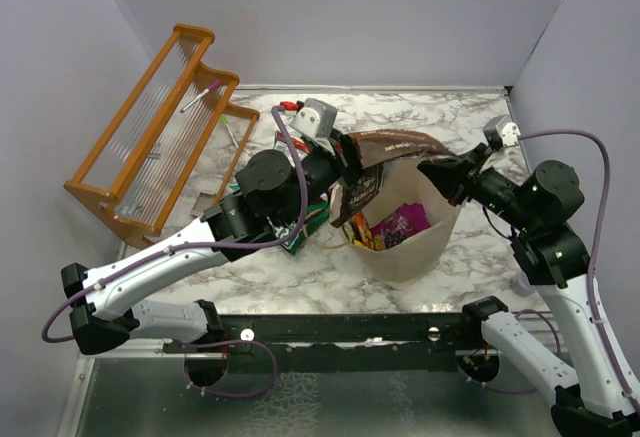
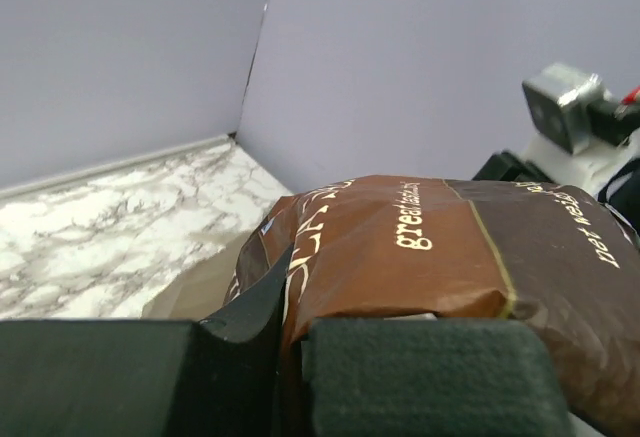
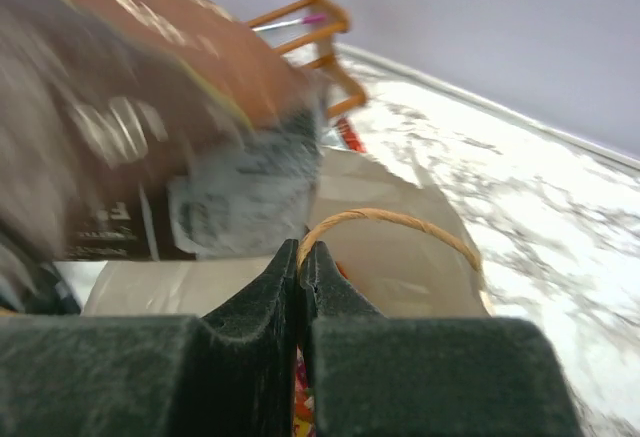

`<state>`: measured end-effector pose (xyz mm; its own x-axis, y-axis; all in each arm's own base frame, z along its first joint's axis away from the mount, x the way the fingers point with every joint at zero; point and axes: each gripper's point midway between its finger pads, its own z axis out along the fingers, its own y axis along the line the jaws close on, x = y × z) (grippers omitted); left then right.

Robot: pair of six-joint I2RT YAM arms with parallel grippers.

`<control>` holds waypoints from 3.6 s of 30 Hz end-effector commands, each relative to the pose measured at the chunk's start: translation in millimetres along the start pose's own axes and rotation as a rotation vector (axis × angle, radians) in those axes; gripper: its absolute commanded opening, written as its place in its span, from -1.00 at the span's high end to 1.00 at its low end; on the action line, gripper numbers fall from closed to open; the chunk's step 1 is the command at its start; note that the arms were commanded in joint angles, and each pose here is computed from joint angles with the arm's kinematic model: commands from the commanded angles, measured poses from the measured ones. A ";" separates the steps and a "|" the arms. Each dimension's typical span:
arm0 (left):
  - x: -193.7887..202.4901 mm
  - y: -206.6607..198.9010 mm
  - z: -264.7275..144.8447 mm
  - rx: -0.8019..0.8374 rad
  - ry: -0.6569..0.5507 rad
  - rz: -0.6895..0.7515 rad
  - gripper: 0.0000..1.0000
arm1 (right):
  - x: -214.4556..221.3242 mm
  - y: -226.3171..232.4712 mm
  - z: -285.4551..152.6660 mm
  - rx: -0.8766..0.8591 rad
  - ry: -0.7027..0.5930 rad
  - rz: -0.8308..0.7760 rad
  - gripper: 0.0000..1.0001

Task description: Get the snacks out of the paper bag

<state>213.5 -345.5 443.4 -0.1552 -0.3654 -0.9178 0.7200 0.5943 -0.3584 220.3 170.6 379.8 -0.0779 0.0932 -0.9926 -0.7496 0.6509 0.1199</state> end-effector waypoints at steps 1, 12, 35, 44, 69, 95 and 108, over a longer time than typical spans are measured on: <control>-83.2 -21.2 -1.2 0.042 -0.168 -0.050 1.00 | -9.1 -36.7 -22.4 0.276 -0.045 0.020 0.95; -172.8 -26.9 -22.1 0.004 -0.297 0.072 1.00 | -31.8 -60.3 -59.9 0.498 -0.115 -0.066 0.95; -27.8 236.8 -97.8 -0.979 0.154 0.578 1.00 | -73.6 -41.4 -101.2 0.529 -0.224 -0.196 0.95; 20.5 301.5 -105.7 -1.140 0.417 0.695 1.00 | -79.1 -39.3 -111.3 0.549 -0.235 -0.217 0.95; 221.1 284.6 -31.2 -0.687 0.721 0.198 0.41 | -130.4 -70.6 -173.3 0.910 -0.412 -0.202 0.95; 57.1 175.9 -99.7 -0.435 0.316 0.070 -0.73 | -64.0 -7.8 60.7 -0.226 -0.017 -0.623 0.96; 51.0 112.0 -109.2 -0.100 0.204 -0.064 -0.79 | 5.1 63.4 -20.9 -0.344 -0.026 -0.179 0.93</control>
<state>232.1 -187.0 326.1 -0.3134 -0.2125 -0.9256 0.4837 0.8030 -0.3481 166.3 206.2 383.9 0.1833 0.0009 -0.9831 -0.9393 0.2951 -0.1749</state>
